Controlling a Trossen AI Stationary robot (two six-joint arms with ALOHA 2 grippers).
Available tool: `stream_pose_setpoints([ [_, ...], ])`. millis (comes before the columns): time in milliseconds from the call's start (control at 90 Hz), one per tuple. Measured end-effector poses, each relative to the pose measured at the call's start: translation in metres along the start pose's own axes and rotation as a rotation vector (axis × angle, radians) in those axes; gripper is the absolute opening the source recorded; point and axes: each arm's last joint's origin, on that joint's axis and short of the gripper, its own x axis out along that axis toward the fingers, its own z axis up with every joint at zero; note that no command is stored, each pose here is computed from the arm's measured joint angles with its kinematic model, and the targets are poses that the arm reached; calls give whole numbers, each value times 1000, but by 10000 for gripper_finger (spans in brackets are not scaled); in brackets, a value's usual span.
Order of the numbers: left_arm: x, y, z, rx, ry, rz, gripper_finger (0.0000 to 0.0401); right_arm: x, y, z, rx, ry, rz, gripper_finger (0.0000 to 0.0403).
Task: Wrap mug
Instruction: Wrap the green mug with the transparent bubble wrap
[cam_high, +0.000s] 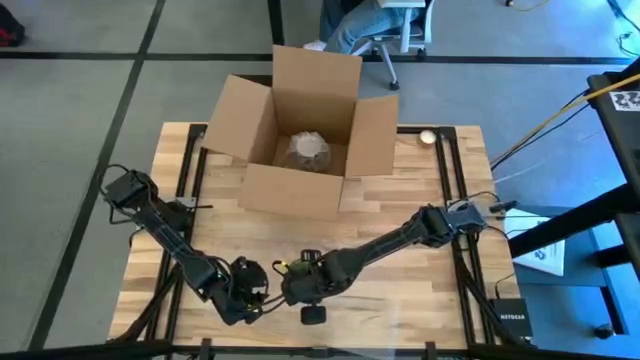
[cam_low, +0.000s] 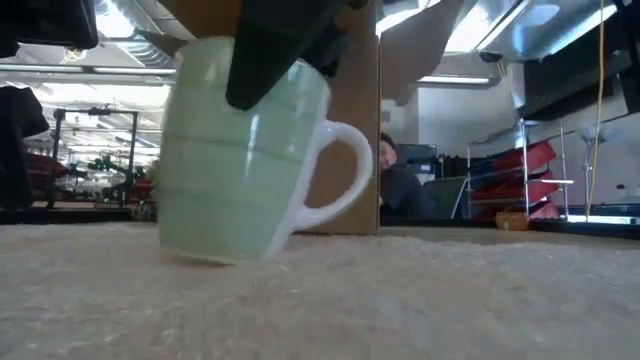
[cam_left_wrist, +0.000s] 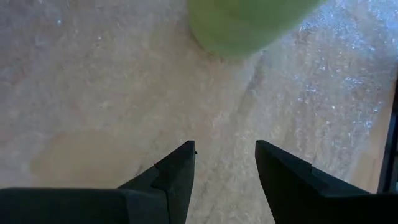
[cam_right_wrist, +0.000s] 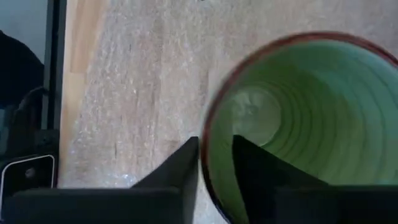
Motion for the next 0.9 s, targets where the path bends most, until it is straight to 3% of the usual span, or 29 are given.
stream_pose_setpoints([
  [289,0,0,-1,0,9,-4,153,-46,4,-9,-12,37,13,183],
  [511,0,0,-1,-7,25,-10,153,-67,44,-46,-106,178,-41,198],
  [756,2,2,2,-6,24,4,153,-31,82,-109,-92,310,-136,198],
  [900,6,5,10,5,15,21,153,2,85,-148,-31,358,-99,198],
])
